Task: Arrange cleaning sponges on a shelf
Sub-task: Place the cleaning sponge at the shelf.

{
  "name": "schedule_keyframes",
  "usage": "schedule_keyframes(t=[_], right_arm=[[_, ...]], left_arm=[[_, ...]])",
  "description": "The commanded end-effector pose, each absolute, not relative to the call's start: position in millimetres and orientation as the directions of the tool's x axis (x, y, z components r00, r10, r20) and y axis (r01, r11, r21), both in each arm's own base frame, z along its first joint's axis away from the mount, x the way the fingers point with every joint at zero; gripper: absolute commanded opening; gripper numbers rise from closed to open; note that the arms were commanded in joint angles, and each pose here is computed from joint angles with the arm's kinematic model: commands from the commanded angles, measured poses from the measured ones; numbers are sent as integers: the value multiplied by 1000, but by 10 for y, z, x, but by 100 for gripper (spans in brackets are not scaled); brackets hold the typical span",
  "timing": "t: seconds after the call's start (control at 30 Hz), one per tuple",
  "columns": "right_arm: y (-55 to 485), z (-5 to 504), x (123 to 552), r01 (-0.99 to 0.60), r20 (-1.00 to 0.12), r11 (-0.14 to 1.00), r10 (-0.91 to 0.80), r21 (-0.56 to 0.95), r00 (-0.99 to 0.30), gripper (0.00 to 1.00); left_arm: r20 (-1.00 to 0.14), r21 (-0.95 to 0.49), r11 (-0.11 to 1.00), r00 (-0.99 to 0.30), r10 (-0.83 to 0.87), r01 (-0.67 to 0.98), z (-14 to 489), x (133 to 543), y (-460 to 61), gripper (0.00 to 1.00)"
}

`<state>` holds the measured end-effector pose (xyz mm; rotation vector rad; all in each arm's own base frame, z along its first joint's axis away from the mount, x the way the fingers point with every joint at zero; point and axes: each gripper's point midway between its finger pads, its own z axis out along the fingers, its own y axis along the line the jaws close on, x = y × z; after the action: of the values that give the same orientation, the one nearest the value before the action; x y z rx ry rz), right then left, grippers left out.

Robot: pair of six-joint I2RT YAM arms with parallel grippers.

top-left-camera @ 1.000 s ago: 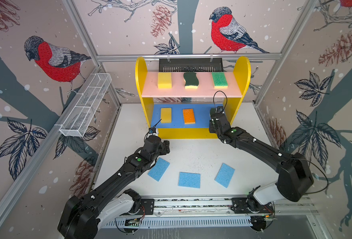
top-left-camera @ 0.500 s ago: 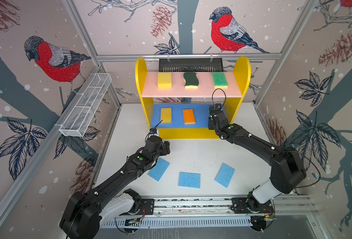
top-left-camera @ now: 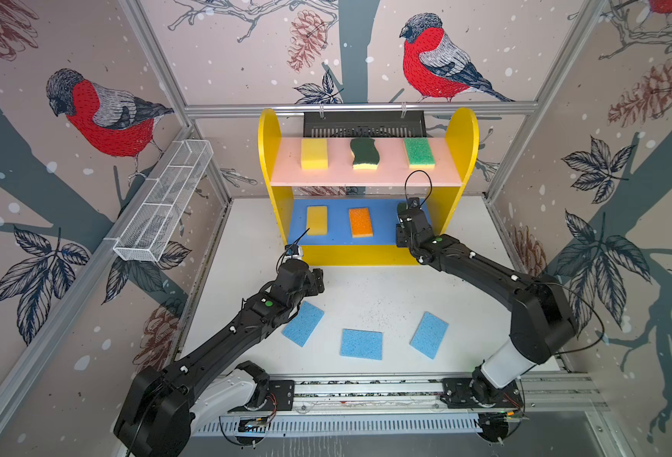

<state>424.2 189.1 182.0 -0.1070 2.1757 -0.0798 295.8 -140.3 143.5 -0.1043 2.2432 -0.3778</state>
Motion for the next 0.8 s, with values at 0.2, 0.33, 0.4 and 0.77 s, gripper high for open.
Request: schedule_keyframes(t=[0.2, 0.33, 0.4, 0.77], right_arm=[[1900, 1831, 4286, -38, -820, 994, -107, -104, -563, 59], [1887, 1808, 4284, -33, -813, 993, -113, -115, -571, 59], [1871, 1805, 4279, -27, -811, 992, -114, -121, -574, 59], [1832, 1808, 4277, -9, -806, 991, -117, -137, -580, 64]], left_arm=[[-751, -301, 952, -629, -201, 55, 1461, 3014, -1402, 79], [-751, -305, 951, -628, -203, 56, 1467, 3023, -1409, 79], [-750, -305, 951, -629, -204, 55, 1464, 3028, -1406, 79], [-748, -311, 949, -630, -208, 56, 1470, 3035, -1417, 79]])
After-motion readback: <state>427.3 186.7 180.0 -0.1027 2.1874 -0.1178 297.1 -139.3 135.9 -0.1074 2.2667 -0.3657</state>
